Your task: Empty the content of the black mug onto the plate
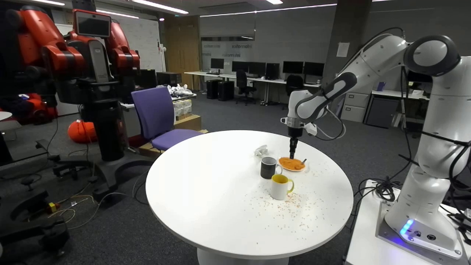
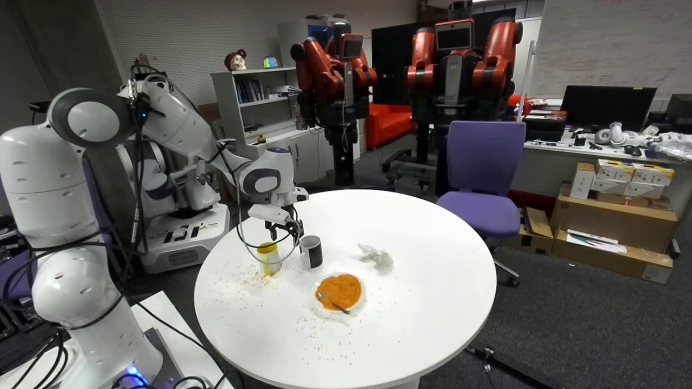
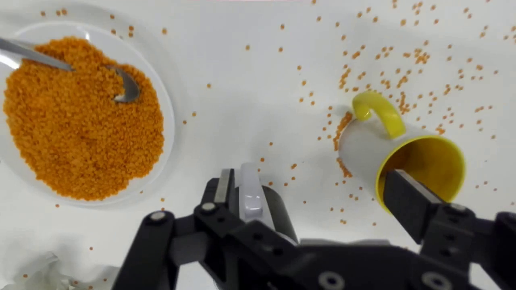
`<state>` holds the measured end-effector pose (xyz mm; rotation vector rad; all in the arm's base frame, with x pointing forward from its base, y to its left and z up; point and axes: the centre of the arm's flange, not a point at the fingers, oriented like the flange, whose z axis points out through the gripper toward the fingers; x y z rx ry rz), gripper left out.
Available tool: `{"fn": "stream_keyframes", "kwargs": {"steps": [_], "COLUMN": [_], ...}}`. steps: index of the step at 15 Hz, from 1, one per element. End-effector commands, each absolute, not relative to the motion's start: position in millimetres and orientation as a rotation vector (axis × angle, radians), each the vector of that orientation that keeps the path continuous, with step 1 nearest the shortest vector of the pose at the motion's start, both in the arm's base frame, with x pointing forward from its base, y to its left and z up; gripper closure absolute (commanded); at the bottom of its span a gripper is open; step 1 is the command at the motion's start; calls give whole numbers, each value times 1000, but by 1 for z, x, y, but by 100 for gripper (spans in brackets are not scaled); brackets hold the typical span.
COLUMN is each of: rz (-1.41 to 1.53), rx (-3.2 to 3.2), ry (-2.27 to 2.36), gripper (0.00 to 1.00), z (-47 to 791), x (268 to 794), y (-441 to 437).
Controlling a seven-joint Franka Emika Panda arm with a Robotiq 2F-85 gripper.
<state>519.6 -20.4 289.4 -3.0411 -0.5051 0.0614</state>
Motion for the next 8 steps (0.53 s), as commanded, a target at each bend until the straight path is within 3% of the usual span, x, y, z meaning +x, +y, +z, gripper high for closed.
{"fn": "stream_keyframes", "kwargs": {"steps": [1,6,7,8], "rz": [58,-46,6,-8], "rx": [-3037,-3051,-3062,-3063], "ry": [-465,-417,-412,-400], "gripper": [0,0,0,0], "z": [333,358,340,345], "x": [463,412,449,439], "y": [-26,-45,-40,-43]}}
